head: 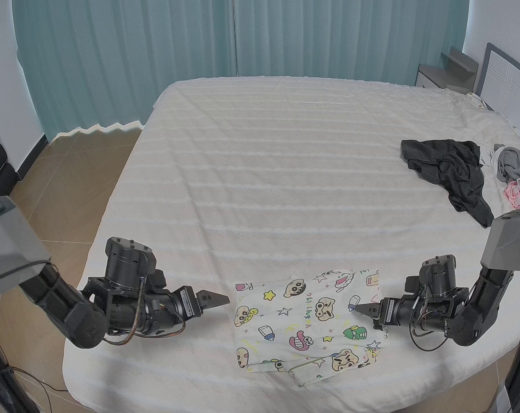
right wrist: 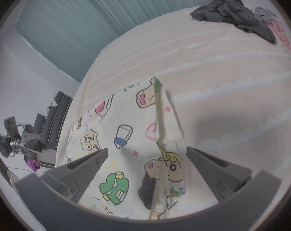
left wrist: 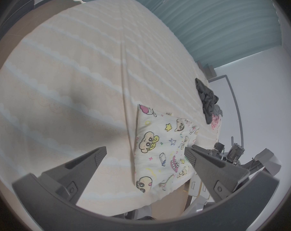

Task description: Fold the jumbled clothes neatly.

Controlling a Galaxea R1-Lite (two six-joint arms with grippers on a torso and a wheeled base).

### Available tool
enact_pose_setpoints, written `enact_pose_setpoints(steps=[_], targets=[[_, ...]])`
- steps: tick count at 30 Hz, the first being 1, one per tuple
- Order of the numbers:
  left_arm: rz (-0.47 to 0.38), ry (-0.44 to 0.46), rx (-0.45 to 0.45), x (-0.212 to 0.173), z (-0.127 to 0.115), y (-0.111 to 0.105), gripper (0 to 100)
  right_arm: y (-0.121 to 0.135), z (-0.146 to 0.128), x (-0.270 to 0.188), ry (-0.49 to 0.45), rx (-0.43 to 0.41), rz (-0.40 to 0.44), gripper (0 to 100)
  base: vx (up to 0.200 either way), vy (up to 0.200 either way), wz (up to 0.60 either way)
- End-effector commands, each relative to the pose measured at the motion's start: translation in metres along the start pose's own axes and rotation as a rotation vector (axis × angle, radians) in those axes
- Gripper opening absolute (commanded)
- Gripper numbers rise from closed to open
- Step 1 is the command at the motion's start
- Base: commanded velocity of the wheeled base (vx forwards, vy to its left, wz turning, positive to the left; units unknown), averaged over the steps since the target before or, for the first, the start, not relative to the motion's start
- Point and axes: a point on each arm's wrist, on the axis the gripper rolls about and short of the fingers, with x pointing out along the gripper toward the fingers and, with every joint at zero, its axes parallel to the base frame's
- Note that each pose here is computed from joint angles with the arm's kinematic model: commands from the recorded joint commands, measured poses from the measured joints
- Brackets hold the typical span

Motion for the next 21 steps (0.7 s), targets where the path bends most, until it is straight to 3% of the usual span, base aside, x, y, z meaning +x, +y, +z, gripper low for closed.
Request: enact_pose_setpoints(steps=[1, 13, 21], targets=[[0.053, 0.09, 0.009, 0.048, -0.008, 0.013, 100, -0.004, -0.012, 0.008, 0.065, -0.004, 0.016, 100, 0.0, 0.0, 0.0], [0.072, 0.121, 0.053, 0.074, -0.011, 0.019, 100, 0.001, -0.012, 0.014, 0.088, 0.002, 0.081, 100, 0.0, 0.0, 0.0], [0.031, 0.142, 0.098, 0.09, -0.02, 0.002, 100, 0.013, -0.019, 0.013, 0.115, -0.02, 0.128, 100, 0.0, 0.0, 0.0]])
